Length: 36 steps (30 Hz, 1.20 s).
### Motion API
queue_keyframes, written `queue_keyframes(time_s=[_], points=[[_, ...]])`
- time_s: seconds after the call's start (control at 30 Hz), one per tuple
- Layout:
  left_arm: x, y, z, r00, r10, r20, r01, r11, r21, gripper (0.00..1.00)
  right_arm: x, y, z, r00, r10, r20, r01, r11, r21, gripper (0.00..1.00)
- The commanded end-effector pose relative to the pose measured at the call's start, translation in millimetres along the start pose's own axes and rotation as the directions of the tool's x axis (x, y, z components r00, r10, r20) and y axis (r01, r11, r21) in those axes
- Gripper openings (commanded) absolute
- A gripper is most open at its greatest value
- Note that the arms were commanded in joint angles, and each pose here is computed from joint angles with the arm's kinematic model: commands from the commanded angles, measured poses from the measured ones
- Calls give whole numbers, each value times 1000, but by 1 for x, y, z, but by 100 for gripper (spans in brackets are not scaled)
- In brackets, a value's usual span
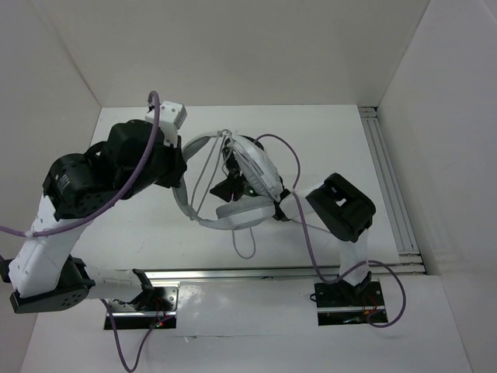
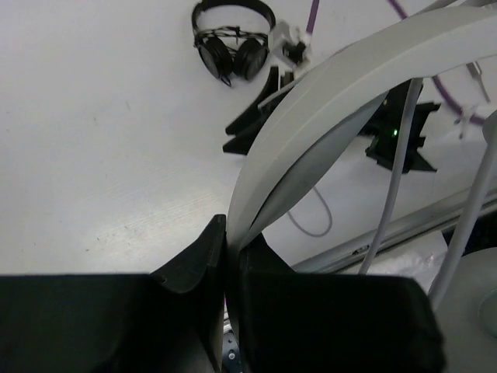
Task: Wrap the headphones
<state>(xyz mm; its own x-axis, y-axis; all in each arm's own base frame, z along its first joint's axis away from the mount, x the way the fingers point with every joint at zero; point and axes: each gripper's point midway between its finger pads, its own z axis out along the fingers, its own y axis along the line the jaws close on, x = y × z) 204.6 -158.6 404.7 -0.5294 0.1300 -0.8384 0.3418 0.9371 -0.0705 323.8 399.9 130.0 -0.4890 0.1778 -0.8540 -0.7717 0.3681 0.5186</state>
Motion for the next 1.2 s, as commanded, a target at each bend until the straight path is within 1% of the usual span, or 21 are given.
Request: queue_keyframes(time_s=[0.0, 0.07, 0.17, 0.3, 0.4, 0.53, 0.57, 0.63, 0.67, 0.7, 0.77, 0.8, 0.83, 0.9, 0.93, 0.97, 1.0, 1.03, 1.07, 1.13, 1.17], points=[[-51, 16, -18, 964, -166, 210, 181, 982, -52, 0, -9, 22, 15, 997, -12, 76, 20, 995, -99, 46], [-64, 29, -16, 951, -183, 249, 215, 971, -108, 0, 4, 25, 12, 998, -4, 67, 13, 992, -122, 43], [-86, 42, -17, 936, -166, 310, 225, 960, -168, 0, 22, 35, 8, 998, 22, 58, -13, 989, -148, 30], [-105, 70, 14, 940, -148, 306, 241, 925, -293, 0, 58, 49, -9, 999, 45, 8, -43, 987, -157, 8], [-112, 85, 31, 931, -186, 315, 289, 902, -320, 0, 77, 70, -19, 998, 54, -25, -58, 979, -193, 7], [-111, 119, 66, 913, -249, 322, 368, 843, -393, 0, 97, 123, -34, 995, 46, -92, -74, 939, -337, 7], [-105, 124, 80, 920, -259, 296, 368, 830, -418, 0, 94, 152, -42, 996, 27, -88, -60, 912, -407, 5], [-93, 144, 99, 915, -297, 272, 395, 792, -465, 0, 101, 174, -56, 994, -7, -105, -39, 903, -428, 2], [-90, 149, 107, 911, -313, 267, 407, 782, -472, 0, 93, 206, -64, 995, -41, -91, -8, 873, -488, 1], [-78, 156, 121, 920, -318, 230, 392, 771, -501, 0, 108, 207, -68, 985, -58, -163, -24, 888, -460, 0], [-70, 160, 133, 918, -330, 220, 397, 761, -514, 0, 106, 224, -68, 978, -142, -150, 56, 882, -468, 0], [-55, 165, 142, 927, -325, 187, 373, 746, -551, 0, 97, 248, -76, 977, -173, -127, 87, 861, -502, 0], [-46, 171, 145, 928, -325, 179, 366, 721, -588, 0, 101, 246, -76, 966, -196, -169, 97, 880, -464, 0], [-22, 181, 152, 929, -339, 151, 354, 686, -636, 0, 83, 268, -85, 957, -257, -136, 158, 851, -501, 0], [-11, 181, 157, 933, -341, 120, 333, 684, -649, 0, 92, 269, -90, 939, -280, -198, 149, 854, -499, 0], [-8, 181, 154, 928, -348, 130, 346, 680, -646, 0, 79, 281, -88, 932, -320, -170, 192, 833, -519, 0], [11, 178, 160, 938, -338, 78, 301, 682, -666, 0, 65, 286, -89, 926, -346, -149, 225, 827, -516, 0], [18, 174, 162, 944, -326, 57, 279, 693, -664, 0, 58, 275, -86, 906, -375, -198, 259, 859, -443, 0], [27, 166, 165, 954, -301, 14, 235, 715, -658, 0, 53, 271, -87, 876, -444, -189, 337, 843, -420, 0], [55, 169, 160, 960, -273, -57, 162, 711, -684, 0, 27, 258, -94, 841, -509, -182, 438, 839, -324, 0], [63, 164, 160, 962, -258, -86, 136, 731, -668, 0, 15, 231, -98, 807, -540, -239, 508, 842, -183, 0]])
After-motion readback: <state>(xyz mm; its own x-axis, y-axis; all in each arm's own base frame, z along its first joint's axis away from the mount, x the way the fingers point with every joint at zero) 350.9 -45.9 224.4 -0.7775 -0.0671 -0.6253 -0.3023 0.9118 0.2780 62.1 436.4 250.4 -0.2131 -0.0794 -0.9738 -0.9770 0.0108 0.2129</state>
